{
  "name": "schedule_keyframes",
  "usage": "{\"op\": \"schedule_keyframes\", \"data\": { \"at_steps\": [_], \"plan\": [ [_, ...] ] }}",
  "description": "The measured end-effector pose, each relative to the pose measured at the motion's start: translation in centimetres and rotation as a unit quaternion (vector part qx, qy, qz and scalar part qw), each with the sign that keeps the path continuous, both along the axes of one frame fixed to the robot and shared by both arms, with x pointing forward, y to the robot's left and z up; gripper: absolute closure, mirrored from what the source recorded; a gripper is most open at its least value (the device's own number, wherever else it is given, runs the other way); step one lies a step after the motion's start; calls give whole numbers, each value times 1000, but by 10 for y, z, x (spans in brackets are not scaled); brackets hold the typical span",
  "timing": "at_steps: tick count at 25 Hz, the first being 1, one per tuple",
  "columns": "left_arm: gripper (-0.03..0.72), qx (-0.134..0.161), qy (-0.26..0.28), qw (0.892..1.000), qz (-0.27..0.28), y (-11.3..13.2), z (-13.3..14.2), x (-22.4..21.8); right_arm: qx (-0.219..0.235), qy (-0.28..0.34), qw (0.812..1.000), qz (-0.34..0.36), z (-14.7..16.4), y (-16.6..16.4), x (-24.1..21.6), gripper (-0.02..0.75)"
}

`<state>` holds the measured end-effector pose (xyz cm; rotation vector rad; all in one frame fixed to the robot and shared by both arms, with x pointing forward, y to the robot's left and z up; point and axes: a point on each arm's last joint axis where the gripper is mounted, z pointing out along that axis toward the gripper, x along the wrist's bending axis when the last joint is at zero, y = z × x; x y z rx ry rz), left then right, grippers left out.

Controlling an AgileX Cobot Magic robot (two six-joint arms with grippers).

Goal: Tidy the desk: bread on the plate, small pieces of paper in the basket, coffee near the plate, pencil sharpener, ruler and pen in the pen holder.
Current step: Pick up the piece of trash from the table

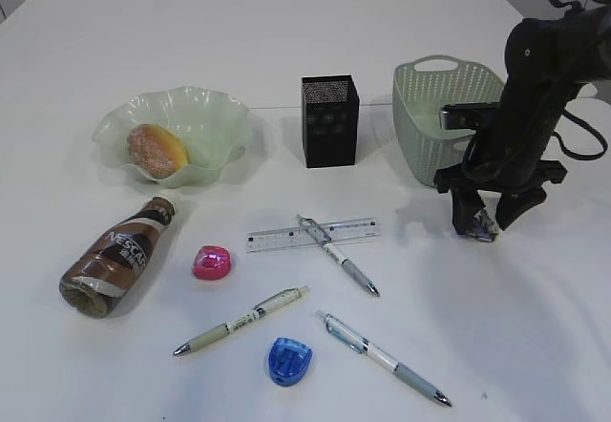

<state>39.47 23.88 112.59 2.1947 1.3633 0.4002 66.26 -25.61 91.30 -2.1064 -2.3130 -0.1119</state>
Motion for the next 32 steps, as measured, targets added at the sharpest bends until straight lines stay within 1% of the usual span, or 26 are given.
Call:
{"op": "schedule_keyframes", "data": {
  "at_steps": [6,15,17,18,19,20,22,28,29,31,32],
  "plan": [
    [162,1,0,1000,0,0,0,0,-4,-14,1000,3,-1,-1,3,242],
    [162,2,-1,1000,0,0,0,0,-6,-17,1000,4,-1,-1,3,244],
    [162,2,-1,1000,0,0,0,0,-5,-17,1000,4,-1,-1,3,268],
    [162,2,-1,1000,0,0,0,0,-5,-17,1000,4,-1,-1,3,268],
    [162,2,-1,1000,0,0,0,0,-5,-17,1000,4,-1,-1,3,304],
    [162,2,-1,1000,0,0,0,0,-5,-17,1000,4,-1,-1,3,304],
    [162,2,-1,1000,0,0,0,0,-6,-17,1000,4,-1,-1,3,349],
    [162,2,-1,1000,0,0,0,0,-6,-16,1000,4,-1,-1,3,371],
    [162,2,-1,1000,0,0,0,0,-6,-15,1000,4,-1,-1,3,391],
    [162,2,-1,1000,0,0,0,0,-6,-15,1000,4,-1,-1,3,391],
    [162,2,-1,1000,0,0,0,0,-8,-14,1000,5,-1,-1,3,461]
  ]
}}
